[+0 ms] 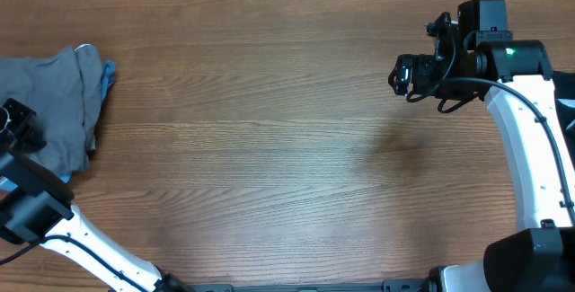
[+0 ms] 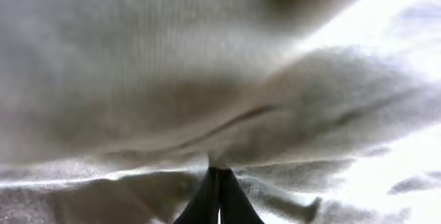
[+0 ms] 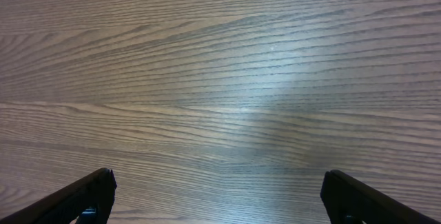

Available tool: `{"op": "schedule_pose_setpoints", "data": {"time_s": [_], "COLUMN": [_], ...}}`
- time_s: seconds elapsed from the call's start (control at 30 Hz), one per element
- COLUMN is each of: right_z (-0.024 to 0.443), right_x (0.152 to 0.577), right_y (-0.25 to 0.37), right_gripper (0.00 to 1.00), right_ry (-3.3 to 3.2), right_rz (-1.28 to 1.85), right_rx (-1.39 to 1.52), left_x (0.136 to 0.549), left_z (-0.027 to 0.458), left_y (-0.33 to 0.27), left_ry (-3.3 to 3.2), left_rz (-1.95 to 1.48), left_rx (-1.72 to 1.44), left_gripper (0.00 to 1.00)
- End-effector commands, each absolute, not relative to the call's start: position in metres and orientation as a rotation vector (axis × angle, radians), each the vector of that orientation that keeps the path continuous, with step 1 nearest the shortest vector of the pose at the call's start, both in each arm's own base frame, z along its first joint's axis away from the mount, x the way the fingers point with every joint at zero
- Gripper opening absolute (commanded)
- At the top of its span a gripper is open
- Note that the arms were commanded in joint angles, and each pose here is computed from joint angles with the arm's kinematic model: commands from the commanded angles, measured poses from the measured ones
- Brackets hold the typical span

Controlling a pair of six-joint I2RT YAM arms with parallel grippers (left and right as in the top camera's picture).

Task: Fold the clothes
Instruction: 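Lower the grey shorts onto the blue cloth and open the left gripper, then lift the left gripper up and away from the stacked clothes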

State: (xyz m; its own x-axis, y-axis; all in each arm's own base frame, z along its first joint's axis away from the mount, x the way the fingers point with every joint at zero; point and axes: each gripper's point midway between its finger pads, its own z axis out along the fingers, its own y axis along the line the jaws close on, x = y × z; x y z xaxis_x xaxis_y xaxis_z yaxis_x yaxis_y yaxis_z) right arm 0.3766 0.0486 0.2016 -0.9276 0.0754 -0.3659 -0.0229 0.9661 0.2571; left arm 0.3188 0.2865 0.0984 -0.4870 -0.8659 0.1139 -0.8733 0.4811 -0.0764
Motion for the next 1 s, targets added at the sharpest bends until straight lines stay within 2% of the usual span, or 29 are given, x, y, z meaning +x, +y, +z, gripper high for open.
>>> {"op": "schedule_pose_setpoints", "data": {"time_s": [0.0,0.07,0.13,0.23,0.33,0.37,0.4,0.63,0.73,0.97], "right_z": [0.199,0.199,0.200,0.200,0.200,0.200,0.200,0.200,0.200,0.200], "right_x": [0.377,0.377,0.378,0.379,0.379,0.379,0.379,0.379,0.379,0.379], "right_y": [0.048,0.048,0.048,0.048,0.048,0.048,0.048,0.048,0.048,0.048], "right_gripper": [1.00,1.00,1.00,1.00,1.00,1.00,1.00,1.00,1.00,1.00], "right_ry": [2.738,2.740,2.735,2.729,2.730,2.729,2.729,2.729,2.729,2.729], "right_rz": [0.373,0.372,0.368,0.368,0.368,0.368,0.368,0.368,0.368,0.368], "right_rx": [0.042,0.043,0.043,0.041,0.041,0.041,0.041,0.041,0.041,0.041], "left_x": [0.349,0.370,0.381,0.399,0.420,0.428,0.435,0.437,0.433,0.431], "left_z": [0.167,0.225,0.256,0.287,0.283,0.282,0.281,0.259,0.257,0.257], "left_y": [0.277,0.245,0.221,0.170,0.110,0.086,0.055,-0.037,-0.065,-0.077], "left_ry": [-2.824,-2.947,-3.023,-3.111,-3.138,-3.157,-3.184,-3.320,-3.326,-3.324], "left_rz": [0.414,0.736,0.909,1.076,1.105,1.108,1.097,0.691,0.670,0.674], "left_rx": [1.650,1.620,1.555,1.362,1.113,1.010,0.880,0.468,0.356,0.307], "left_gripper": [0.04,0.04,0.11,0.39,0.64,0.92,1.00,1.00,1.00,1.00]}}
